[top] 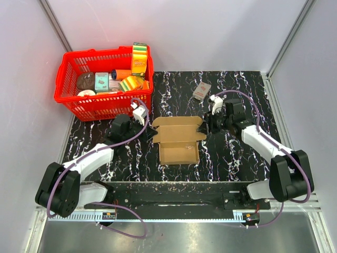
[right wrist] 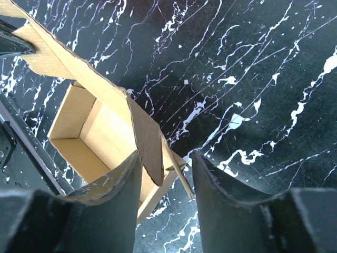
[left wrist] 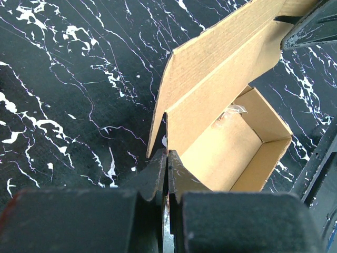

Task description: Fold the paper box

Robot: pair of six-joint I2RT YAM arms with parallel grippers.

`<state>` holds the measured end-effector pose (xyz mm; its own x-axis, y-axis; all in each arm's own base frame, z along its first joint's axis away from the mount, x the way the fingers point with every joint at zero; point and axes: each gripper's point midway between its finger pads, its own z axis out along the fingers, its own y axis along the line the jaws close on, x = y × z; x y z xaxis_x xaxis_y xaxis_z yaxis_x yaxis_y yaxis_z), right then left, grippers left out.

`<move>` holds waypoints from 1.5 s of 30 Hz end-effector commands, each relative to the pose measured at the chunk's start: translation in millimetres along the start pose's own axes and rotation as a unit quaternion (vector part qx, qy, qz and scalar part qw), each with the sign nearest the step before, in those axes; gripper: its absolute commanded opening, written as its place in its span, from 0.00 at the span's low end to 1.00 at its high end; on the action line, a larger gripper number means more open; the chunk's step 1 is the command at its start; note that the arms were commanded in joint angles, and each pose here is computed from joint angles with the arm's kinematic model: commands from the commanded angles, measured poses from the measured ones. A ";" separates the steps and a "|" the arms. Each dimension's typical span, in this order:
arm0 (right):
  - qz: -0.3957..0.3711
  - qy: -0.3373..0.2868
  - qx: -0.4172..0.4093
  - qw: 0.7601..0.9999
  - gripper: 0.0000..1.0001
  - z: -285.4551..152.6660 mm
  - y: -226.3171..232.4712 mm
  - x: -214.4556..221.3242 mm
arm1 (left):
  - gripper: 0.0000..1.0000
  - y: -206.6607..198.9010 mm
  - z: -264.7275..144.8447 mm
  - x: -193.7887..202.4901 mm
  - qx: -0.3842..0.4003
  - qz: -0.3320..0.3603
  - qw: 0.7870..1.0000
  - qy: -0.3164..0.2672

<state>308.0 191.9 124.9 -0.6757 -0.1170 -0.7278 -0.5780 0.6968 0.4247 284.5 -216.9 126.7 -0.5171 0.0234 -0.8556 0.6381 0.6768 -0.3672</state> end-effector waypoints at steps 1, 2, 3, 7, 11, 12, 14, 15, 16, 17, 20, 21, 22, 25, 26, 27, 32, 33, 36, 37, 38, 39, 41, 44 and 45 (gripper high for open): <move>-0.029 -0.034 -0.020 0.999 0.43 -3.4 8.8 -30.7 | 0.00 -6.8 1.2 -20.7 0.016 0.028 0.999 -0.036; -0.024 -0.030 -0.019 0.999 0.41 -3.2 8.8 -28.0 | 0.00 -7.0 0.9 -21.6 0.015 0.028 0.999 -0.037; -0.024 -0.031 -0.017 0.999 0.37 -4.6 9.0 -30.2 | 0.00 -5.2 1.1 -21.7 0.010 0.025 0.999 -0.038; -0.018 -0.030 -0.006 0.999 0.23 -8.0 8.2 -30.3 | 0.00 4.1 1.3 -24.7 -0.025 -0.001 0.999 -0.041; -0.015 -0.031 -0.006 0.999 0.20 -13.5 12.5 -29.1 | 0.00 4.3 2.7 -30.7 -0.046 -0.005 0.998 -0.046; -0.013 -0.030 -0.006 0.999 0.20 -13.8 12.9 -27.4 | 0.00 3.8 3.0 -31.3 -0.046 -0.005 0.998 -0.047; -0.011 -0.026 -0.010 1.000 0.20 -14.1 13.8 -24.3 | 0.00 2.7 3.8 -30.5 -0.048 -0.004 0.998 -0.047; -0.010 -0.024 -0.013 1.000 0.20 -13.6 15.0 -23.4 | 0.00 2.0 4.2 -30.2 -0.047 -0.005 0.998 -0.046; -0.009 -0.020 -0.019 1.000 0.20 -13.0 16.5 -21.5 | 0.00 1.0 4.8 -30.2 -0.046 -0.005 0.998 -0.046; -0.007 -0.018 -0.021 1.000 0.21 -11.4 16.1 -20.1 | 0.00 0.7 4.9 -30.1 -0.046 -0.004 0.998 -0.045; -0.003 -0.013 -0.024 1.000 0.22 -9.0 15.4 -18.0 | 0.00 0.5 4.6 -29.4 -0.047 -0.005 0.998 -0.045; -0.001 -0.012 -0.023 1.000 0.23 -8.7 15.0 -17.4 | 0.00 0.7 4.5 -29.9 -0.048 -0.004 0.998 -0.045; 0.000 -0.011 -0.024 1.000 0.24 -8.4 15.0 -16.7 | 0.00 1.0 4.2 -29.6 -0.049 -0.004 0.998 -0.045; 0.002 -0.006 -0.023 1.000 0.26 -6.0 12.8 -14.0 | 0.00 0.2 3.6 -30.8 -0.049 -0.002 0.998 -0.046; 0.004 -0.005 -0.023 1.000 0.26 -5.9 12.8 -13.4 | 0.00 0.3 3.6 -31.6 -0.050 -0.001 0.998 -0.047; 0.005 -0.003 -0.023 1.000 0.26 -5.2 12.5 -12.0 | 0.00 0.1 3.5 -31.2 -0.049 -0.002 0.998 -0.046; 0.007 0.001 -0.022 1.000 0.26 -3.8 11.0 -9.7 | 0.00 -0.2 4.4 -33.6 -0.049 -0.002 0.998 -0.047; 0.007 0.001 -0.022 1.000 0.26 -3.5 10.8 -9.6 | 0.00 0.3 4.6 -33.3 -0.050 -0.002 0.998 -0.047; 0.010 0.004 -0.019 1.000 0.25 -2.5 9.2 -8.0 | 0.00 -0.3 5.0 -34.1 -0.049 -0.001 0.998 -0.047; 0.010 0.006 -0.021 1.000 0.24 -1.6 10.2 -7.7 | 0.00 -0.8 4.8 -34.5 -0.048 -0.001 0.998 -0.048; 0.011 0.005 -0.021 1.000 0.22 -1.5 9.7 -7.8 | 0.00 -0.4 4.7 -34.2 -0.049 -0.001 0.998 -0.047; 0.011 0.006 -0.023 1.000 0.21 -1.3 10.2 -8.1 | 0.00 -0.6 5.1 -34.0 -0.049 -0.001 0.998 -0.047; 0.014 0.009 -0.025 1.000 0.18 -0.3 11.3 -6.1 | 0.00 -0.8 5.4 -33.9 -0.048 -0.002 0.998 -0.046; 0.015 0.011 -0.027 0.999 0.14 0.9 13.5 -5.0 | 0.00 -0.9 5.6 -33.9 -0.050 -0.003 0.998 -0.047; 0.014 0.012 -0.026 0.999 0.11 0.9 13.7 -5.5 | 0.00 -1.3 5.4 -33.5 -0.049 -0.003 0.998 -0.046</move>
<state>302.7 196.0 125.3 -0.7125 -0.1134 -0.6924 -0.5619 0.6832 0.4663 291.1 -217.4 124.2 -0.5316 -0.0072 -0.8470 0.5584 0.7488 -0.3569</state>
